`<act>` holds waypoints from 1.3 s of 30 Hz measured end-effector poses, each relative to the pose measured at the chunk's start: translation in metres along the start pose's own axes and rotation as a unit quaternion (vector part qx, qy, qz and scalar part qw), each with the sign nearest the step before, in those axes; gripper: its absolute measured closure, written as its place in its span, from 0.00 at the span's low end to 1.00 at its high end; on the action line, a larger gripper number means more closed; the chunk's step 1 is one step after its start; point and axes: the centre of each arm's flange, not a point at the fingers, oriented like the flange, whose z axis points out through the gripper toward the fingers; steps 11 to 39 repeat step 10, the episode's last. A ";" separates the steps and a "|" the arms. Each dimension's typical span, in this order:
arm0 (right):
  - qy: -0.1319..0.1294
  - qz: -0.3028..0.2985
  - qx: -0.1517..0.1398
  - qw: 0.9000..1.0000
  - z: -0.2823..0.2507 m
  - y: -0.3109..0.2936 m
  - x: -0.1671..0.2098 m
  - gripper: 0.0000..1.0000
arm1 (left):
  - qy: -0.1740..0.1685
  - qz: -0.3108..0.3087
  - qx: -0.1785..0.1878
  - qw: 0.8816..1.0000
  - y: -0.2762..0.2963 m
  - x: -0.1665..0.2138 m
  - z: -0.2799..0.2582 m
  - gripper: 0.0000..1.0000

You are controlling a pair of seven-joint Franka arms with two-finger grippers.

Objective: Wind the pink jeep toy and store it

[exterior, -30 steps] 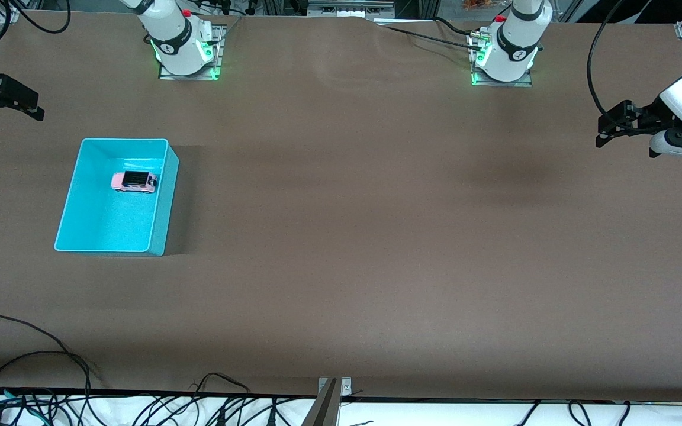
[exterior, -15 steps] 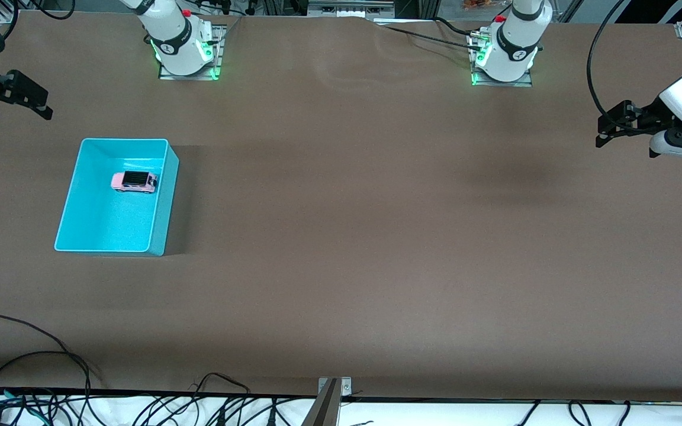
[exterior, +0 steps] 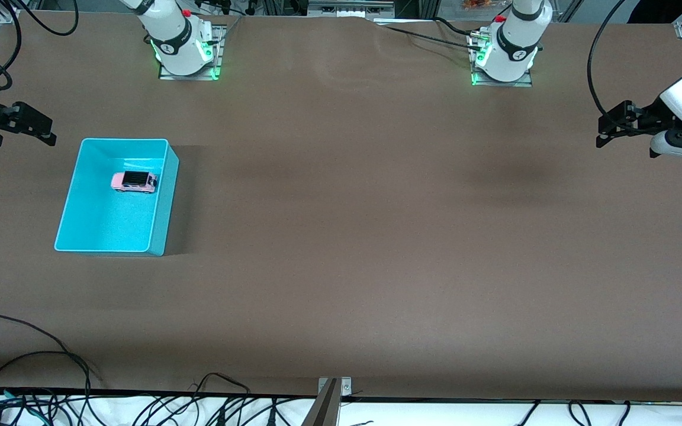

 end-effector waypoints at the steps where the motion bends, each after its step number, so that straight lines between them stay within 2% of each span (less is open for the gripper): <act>1: 0.000 0.000 0.000 1.000 0.000 0.000 0.000 0.00 | 0.000 0.000 0.000 1.000 0.000 0.000 0.000 0.00; 39: 0.001 0.000 0.000 1.000 -0.002 0.000 0.000 0.00 | 0.000 0.001 0.000 1.000 0.001 0.000 0.000 0.00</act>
